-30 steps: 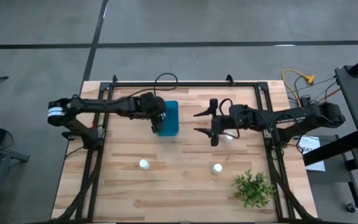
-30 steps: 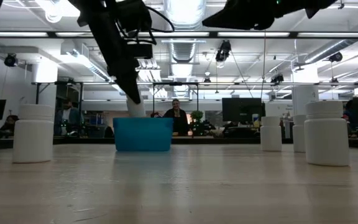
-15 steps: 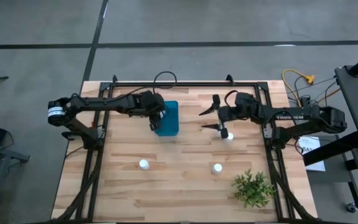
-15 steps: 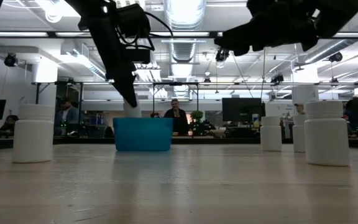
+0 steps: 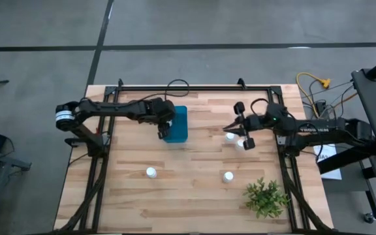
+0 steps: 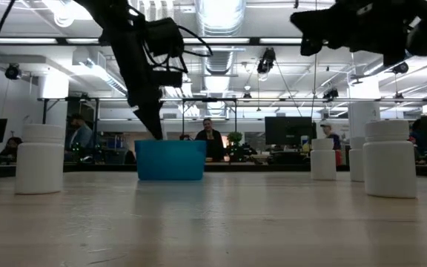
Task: Pick and place pill bottles into a basket
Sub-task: Put the white medicine bottle into the blue bin
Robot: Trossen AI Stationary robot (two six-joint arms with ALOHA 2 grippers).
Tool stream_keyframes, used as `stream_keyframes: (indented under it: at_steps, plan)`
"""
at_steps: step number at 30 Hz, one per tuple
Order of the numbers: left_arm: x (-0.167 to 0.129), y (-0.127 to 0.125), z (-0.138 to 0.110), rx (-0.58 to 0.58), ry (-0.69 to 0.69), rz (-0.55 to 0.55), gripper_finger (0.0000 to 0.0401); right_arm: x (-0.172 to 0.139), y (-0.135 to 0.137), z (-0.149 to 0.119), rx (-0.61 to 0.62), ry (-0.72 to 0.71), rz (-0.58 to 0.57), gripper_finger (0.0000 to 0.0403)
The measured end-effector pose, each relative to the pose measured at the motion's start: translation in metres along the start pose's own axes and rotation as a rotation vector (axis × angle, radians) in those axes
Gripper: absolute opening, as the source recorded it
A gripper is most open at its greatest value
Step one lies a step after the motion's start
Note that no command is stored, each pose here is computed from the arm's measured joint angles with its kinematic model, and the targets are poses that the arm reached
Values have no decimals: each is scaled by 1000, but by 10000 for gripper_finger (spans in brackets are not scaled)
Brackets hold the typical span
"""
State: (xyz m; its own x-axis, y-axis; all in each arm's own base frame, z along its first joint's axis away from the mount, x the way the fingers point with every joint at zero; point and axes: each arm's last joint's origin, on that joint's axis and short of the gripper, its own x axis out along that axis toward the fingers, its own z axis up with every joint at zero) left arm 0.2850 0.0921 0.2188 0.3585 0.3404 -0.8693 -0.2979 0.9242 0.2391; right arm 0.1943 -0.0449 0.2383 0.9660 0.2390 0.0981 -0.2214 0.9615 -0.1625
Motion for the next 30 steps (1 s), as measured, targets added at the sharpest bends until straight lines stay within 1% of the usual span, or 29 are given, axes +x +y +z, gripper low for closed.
stream_keyframes:
  at_steps: [5,7,12,16,30]
  plan:
    - [15,-2,0,13,43,1,157,-13,5,-1,1,-152,-8,9]
    - [18,-3,0,22,44,2,157,-17,6,-3,12,-178,-13,9]
    - [21,-2,1,31,43,2,157,-18,6,-5,34,-176,-16,9]
    - [21,0,1,22,40,-38,157,-17,4,-4,44,-170,-20,9]
    - [23,7,0,-1,43,-53,157,-16,3,-3,45,-170,-20,9]
